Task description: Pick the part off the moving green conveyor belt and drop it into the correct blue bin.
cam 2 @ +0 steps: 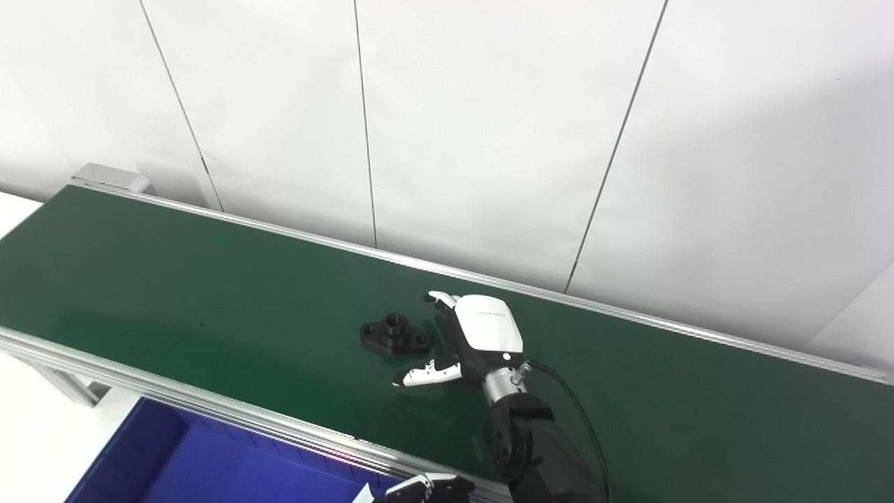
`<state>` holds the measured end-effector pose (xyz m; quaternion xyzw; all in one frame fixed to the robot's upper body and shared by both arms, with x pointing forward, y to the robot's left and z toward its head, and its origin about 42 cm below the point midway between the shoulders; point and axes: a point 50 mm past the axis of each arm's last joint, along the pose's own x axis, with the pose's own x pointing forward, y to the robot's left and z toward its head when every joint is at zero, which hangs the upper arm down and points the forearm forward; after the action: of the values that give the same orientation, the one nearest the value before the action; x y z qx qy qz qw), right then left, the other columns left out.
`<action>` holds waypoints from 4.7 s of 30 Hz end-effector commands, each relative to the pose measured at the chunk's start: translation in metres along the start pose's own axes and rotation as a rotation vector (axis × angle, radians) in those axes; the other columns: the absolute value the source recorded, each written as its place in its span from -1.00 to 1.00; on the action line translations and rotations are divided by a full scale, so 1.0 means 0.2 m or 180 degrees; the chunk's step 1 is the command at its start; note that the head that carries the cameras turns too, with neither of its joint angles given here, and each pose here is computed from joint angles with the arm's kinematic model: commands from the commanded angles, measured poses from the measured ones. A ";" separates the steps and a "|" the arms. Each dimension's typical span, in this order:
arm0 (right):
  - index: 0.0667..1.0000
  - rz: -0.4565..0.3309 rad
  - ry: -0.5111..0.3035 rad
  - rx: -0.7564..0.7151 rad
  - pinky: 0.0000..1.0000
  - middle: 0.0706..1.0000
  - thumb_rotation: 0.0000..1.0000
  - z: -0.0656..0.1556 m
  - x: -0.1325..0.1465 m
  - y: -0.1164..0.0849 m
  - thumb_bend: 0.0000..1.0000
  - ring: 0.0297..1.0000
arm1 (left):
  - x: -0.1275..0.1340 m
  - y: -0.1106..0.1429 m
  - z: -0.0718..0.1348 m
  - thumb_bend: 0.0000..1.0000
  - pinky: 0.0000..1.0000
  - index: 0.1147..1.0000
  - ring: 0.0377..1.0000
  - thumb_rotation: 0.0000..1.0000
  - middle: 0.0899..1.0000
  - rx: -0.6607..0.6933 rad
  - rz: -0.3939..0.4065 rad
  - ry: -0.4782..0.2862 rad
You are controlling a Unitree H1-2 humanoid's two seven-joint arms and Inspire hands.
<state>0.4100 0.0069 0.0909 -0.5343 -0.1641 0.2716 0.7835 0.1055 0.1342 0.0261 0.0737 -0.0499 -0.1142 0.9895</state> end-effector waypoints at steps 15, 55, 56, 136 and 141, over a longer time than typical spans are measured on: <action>0.59 -0.0114 -0.0192 0.0083 0.32 0.51 0.13 0.09 0.05 -0.05 0.83 0.45 | -0.02 0.00 0.04 0.88 0.41 0.43 0.40 0.46 0.40 -0.0070 0.0012 -0.0138; -0.04 0.1168 0.0566 -0.0062 -0.26 -0.06 -1.00 0.02 0.06 -0.01 0.03 -0.20 | -0.01 0.00 0.05 0.84 0.41 0.44 0.38 0.46 0.38 -0.0031 0.0042 -0.0198; -0.04 0.1192 0.0567 -0.0049 -0.26 -0.07 -1.00 0.02 0.05 -0.01 0.03 -0.20 | -0.01 0.00 0.05 0.84 0.41 0.44 0.38 0.45 0.38 -0.0038 0.0043 -0.0197; -0.02 -0.0128 0.0511 0.2707 -0.42 -0.21 -1.00 -0.02 -1.62 -0.56 0.04 -0.31 | -0.11 0.47 0.23 0.72 0.80 0.72 0.66 0.38 0.55 -0.0632 0.0225 -0.0160; -0.03 -0.0070 0.0754 0.2680 -0.40 -0.19 -1.00 -0.04 -1.69 -0.50 0.05 -0.29 | -0.09 0.48 0.25 0.76 0.73 0.69 0.61 0.38 0.54 -0.0643 0.0284 -0.0274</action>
<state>0.1701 -0.2292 0.1845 -0.1841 0.0660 0.2499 0.9483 0.1043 0.2257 0.0783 -0.0309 -0.0531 -0.0655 0.9960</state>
